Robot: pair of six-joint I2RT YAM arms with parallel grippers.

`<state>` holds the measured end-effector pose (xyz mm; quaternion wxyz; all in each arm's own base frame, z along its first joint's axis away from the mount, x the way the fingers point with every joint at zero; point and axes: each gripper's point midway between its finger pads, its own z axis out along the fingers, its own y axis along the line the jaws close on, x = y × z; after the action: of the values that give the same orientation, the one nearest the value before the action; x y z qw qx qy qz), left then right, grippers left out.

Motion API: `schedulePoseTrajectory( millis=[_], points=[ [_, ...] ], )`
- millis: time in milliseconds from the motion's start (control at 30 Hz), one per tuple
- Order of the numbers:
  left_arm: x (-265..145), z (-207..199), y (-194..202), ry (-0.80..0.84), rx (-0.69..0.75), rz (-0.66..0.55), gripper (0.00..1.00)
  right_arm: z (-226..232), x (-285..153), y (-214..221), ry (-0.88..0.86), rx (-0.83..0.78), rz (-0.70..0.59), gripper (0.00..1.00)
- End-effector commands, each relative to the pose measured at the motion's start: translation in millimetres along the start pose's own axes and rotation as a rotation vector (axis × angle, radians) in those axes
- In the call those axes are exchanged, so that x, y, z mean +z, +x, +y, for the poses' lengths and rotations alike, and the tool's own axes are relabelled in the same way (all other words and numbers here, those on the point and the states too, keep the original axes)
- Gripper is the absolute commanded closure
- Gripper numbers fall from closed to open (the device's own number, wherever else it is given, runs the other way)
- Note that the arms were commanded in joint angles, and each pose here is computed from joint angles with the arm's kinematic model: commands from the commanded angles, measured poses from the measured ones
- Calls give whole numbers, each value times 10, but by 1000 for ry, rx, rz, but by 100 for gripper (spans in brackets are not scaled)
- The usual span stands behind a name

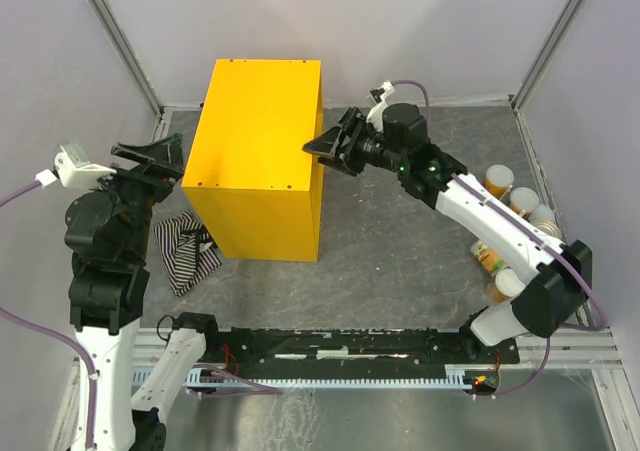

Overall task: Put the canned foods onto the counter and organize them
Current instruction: Move the counter to the center of the board.

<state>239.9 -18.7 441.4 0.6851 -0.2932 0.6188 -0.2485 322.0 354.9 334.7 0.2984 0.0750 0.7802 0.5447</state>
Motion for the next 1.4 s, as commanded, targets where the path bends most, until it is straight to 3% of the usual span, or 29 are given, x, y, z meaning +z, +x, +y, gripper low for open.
schedulePoseTrajectory(
  millis=[0, 200, 500, 800, 1367],
  points=[
    [22, -165, -206, 21, 53, -34, 16, -327, -435, -53, 192, -89, -35, 33],
    [171, -463, -323, 80, 80, -10, 16, -527, -1063, -341, 389, -192, -156, 33],
    [568, -1018, -230, 245, 72, 123, 18, -1165, -2083, -799, 892, -273, -356, 28],
    [895, -1301, 239, 318, 85, 261, 18, -1631, -2937, -1117, 1391, -292, -524, 0],
    [964, -1344, 819, 383, 97, 371, 18, -2228, -3332, -1710, 1597, -170, -542, 1]
  ],
)
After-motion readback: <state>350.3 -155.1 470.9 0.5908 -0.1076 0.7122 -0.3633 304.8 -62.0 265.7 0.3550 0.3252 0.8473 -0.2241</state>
